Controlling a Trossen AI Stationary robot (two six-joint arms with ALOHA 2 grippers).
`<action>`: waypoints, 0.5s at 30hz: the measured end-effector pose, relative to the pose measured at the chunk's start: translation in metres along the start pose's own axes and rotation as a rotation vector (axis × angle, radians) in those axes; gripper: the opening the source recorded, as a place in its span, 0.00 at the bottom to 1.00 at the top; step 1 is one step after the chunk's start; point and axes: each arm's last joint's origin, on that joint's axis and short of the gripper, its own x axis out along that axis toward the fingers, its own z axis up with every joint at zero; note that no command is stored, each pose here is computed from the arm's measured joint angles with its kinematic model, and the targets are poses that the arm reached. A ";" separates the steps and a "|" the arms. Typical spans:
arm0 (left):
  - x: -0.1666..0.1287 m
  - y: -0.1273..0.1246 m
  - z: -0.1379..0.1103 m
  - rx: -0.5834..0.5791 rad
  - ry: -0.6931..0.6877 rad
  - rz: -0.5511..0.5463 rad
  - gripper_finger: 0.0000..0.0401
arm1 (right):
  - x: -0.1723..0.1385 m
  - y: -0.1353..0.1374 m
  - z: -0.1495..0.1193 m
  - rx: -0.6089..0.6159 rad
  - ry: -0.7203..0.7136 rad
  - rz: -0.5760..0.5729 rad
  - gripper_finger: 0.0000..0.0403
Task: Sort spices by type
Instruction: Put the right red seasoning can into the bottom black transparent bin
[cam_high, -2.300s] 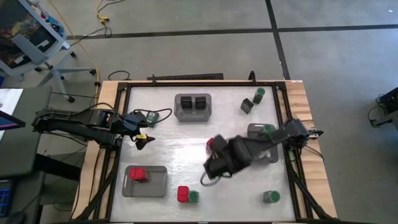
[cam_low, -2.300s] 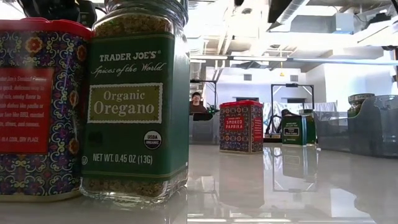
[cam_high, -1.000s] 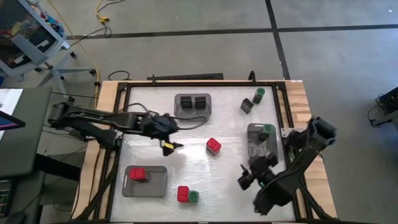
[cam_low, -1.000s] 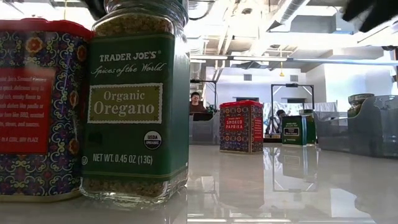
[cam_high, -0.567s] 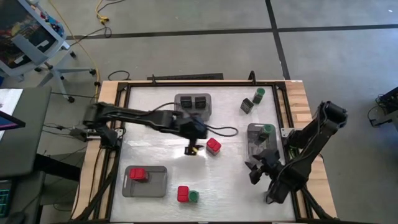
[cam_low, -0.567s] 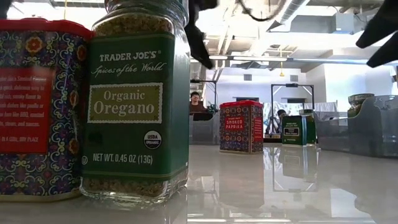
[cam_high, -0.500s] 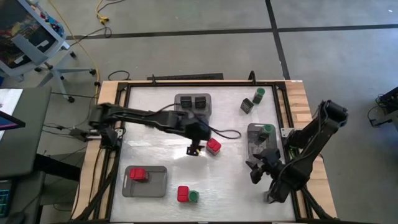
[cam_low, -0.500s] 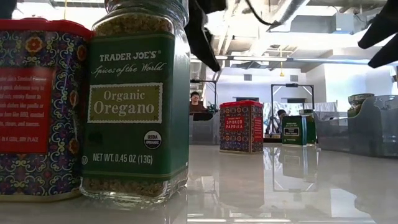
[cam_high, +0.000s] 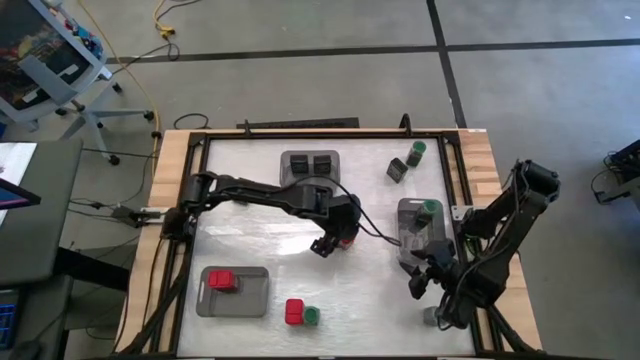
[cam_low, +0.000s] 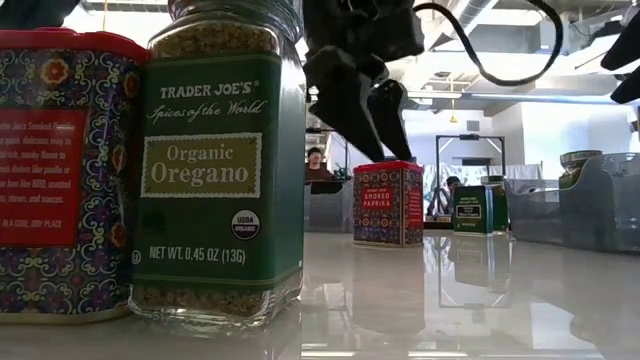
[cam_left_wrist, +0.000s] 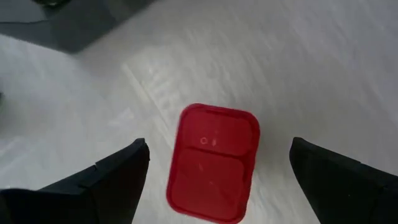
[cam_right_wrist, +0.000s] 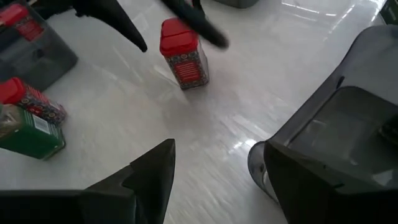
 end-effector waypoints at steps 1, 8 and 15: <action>0.001 -0.001 -0.001 0.016 0.009 -0.006 0.93 | 0.000 0.000 0.000 0.011 0.000 0.000 0.67; 0.004 0.004 -0.009 0.081 0.032 -0.011 0.93 | 0.005 0.002 0.003 0.073 -0.004 -0.010 0.67; 0.014 0.007 -0.014 0.103 0.042 -0.028 0.93 | 0.010 0.003 0.007 0.102 -0.009 -0.023 0.67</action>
